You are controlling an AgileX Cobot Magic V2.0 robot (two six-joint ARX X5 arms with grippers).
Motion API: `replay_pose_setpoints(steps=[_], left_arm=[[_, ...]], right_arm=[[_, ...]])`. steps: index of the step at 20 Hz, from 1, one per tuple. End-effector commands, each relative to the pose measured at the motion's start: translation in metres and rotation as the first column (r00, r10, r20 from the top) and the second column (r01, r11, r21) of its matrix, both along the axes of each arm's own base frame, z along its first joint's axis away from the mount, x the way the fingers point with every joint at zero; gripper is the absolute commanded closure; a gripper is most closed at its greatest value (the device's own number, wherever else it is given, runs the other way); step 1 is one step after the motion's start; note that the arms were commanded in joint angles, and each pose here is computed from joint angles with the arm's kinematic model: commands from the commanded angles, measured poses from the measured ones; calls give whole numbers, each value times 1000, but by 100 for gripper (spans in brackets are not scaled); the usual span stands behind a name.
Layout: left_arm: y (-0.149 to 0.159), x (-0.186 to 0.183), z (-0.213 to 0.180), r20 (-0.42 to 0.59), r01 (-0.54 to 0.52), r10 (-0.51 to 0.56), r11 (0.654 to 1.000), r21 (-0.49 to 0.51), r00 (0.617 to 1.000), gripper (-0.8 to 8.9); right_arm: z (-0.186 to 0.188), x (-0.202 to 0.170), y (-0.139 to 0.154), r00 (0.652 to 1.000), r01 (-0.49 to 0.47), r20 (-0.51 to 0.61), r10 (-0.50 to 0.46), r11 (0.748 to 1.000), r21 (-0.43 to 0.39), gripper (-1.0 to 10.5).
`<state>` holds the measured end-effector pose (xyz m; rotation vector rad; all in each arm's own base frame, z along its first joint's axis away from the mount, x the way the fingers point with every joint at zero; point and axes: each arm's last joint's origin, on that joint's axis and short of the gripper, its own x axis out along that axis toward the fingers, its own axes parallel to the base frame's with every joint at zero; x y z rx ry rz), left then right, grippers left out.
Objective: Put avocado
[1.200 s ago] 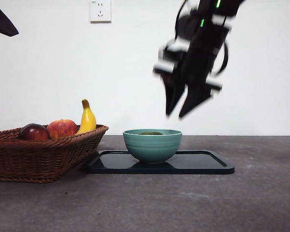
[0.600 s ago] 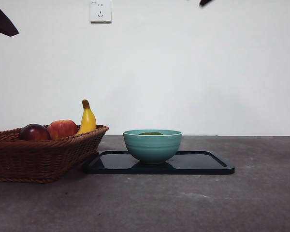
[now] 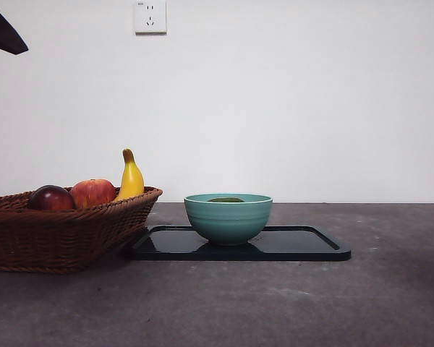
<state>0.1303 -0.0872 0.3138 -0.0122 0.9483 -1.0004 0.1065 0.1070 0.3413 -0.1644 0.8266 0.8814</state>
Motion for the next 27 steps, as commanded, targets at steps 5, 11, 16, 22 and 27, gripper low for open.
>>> replay_pose_setpoints(steps=[5, 11, 16, 22, 27], left_arm=[[-2, 1, 2, 18, 15, -15, 1000, -6, 1000, 472], [-2, 1, 2, 18, 15, -15, 1000, -6, 1000, 646], [-2, 1, 2, 18, 15, -15, 1000, -6, 1000, 806], [-2, 1, 2, 18, 15, -15, 1000, -6, 1000, 806], [-2, 1, 2, 17, 15, -15, 1000, -6, 1000, 806]], right_arm=[[3, -4, 2, 1000, -26, -2, 27, 998, 49, 763], [3, -4, 1, 1000, -27, -2, 27, 998, 48, 898], [4, -3, 2, 1000, -25, 6, 24, 998, 52, 939], [6, -2, 3, 999, -28, 29, 26, 997, 70, 939], [6, -2, 3, 999, -28, 30, 26, 997, 70, 939]])
